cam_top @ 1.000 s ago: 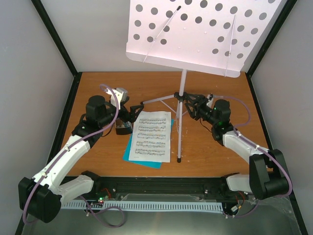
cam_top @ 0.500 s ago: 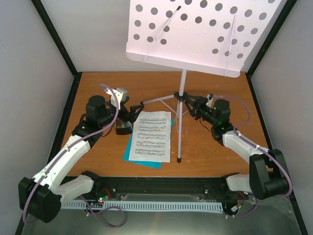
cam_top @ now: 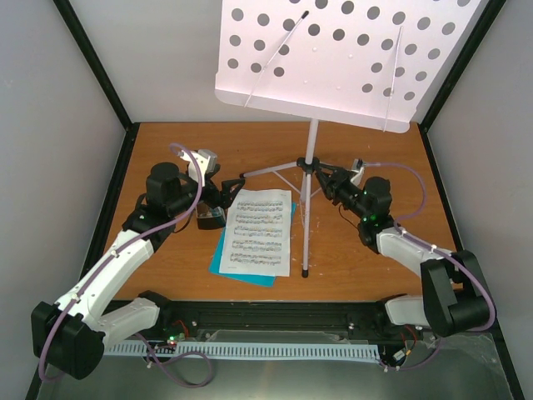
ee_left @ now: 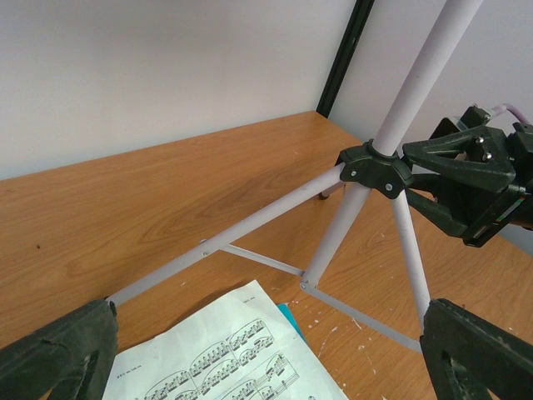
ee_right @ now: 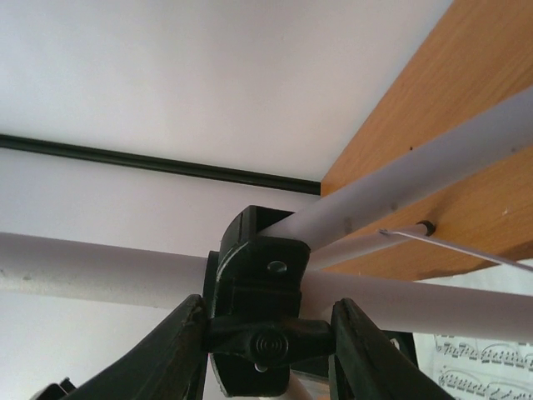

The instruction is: Pack up the instrument practice props

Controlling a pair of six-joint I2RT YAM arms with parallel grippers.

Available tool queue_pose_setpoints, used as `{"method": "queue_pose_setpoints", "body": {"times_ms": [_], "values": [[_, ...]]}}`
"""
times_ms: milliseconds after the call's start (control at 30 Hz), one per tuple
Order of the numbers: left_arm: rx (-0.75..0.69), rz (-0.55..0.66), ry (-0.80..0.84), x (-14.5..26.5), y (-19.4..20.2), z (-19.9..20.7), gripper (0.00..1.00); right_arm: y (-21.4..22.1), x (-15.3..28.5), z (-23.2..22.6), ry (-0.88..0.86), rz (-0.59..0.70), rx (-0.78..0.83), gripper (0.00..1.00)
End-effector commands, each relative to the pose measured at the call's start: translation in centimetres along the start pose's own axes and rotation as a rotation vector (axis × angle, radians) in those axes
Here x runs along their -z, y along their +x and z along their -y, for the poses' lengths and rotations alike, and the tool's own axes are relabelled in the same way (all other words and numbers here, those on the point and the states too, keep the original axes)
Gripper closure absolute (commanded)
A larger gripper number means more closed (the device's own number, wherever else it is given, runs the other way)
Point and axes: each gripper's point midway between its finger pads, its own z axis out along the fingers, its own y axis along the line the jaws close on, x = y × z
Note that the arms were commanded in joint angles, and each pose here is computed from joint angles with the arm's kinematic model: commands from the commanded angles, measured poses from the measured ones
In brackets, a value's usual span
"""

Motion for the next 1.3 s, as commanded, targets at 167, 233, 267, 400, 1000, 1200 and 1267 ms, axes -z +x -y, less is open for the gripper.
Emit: {"method": "queue_pose_setpoints", "body": {"times_ms": [167, 233, 267, 400, 1000, 1200, 1267], "values": [[-0.037, 0.028, 0.006, 0.1, -0.9, 0.1, 0.0, 0.8, 0.0, -0.3, -0.078, -0.014, 0.045, 0.51], [-0.036, 0.026, 0.006, 0.0, -0.8, 0.0, 0.01, 0.8, 0.3, -0.4, -0.075, -0.007, -0.015, 0.37], [-0.036, 0.026, 0.006, 0.0, -0.9, 0.0, 0.01, 0.8, 0.4, -0.3, -0.064, -0.008, -0.056, 0.32], [-0.035, 0.025, 0.012, 0.0, -0.9, 0.1, 0.01, 1.0, 0.4, -0.7, -0.025, -0.022, -0.154, 0.24], [-0.041, 0.037, 0.012, 0.4, -1.2, 0.3, 0.0, -0.4, 0.5, -0.3, 0.117, 0.047, -0.248, 0.56], [-0.044, 0.039, 0.011, 0.4, -1.2, 0.3, 0.01, -0.6, 0.1, -0.9, 0.101, 0.041, -0.249, 0.59], [-0.044, 0.039, 0.012, 0.4, -1.2, 0.3, 0.01, -0.7, 0.1, -1.1, 0.098, 0.044, -0.25, 0.57]]}}
